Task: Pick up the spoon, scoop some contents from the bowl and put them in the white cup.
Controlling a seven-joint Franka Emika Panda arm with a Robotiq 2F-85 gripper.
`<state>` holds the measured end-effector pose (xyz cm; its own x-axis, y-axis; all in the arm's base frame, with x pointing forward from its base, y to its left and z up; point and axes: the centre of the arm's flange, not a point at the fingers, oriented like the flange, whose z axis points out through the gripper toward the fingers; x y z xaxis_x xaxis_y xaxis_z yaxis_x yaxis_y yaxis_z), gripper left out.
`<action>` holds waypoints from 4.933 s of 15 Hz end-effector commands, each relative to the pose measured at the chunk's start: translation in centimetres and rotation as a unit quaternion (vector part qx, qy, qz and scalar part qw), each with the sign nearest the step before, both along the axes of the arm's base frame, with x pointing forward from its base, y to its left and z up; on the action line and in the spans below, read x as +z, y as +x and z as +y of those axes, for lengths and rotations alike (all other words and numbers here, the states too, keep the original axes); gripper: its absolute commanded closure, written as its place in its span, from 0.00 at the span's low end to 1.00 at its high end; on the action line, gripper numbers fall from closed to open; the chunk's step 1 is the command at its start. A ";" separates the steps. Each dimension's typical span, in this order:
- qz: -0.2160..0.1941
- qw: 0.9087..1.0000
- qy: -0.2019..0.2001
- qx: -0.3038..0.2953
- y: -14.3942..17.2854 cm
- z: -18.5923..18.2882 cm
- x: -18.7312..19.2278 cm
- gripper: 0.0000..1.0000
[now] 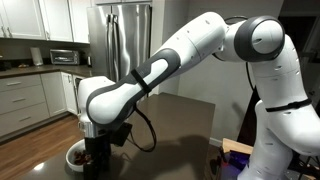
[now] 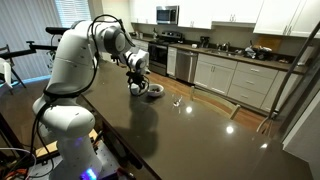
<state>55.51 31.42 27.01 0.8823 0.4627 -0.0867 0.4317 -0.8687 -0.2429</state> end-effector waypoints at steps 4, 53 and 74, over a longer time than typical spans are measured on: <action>-0.025 0.998 -0.054 -0.005 0.6 -1.6 -0.2 0.00; -0.131 0.939 0.023 -0.316 0.5 -18.4 2.9 0.00; -0.090 0.919 0.084 -0.374 3.2 -21.1 1.6 0.00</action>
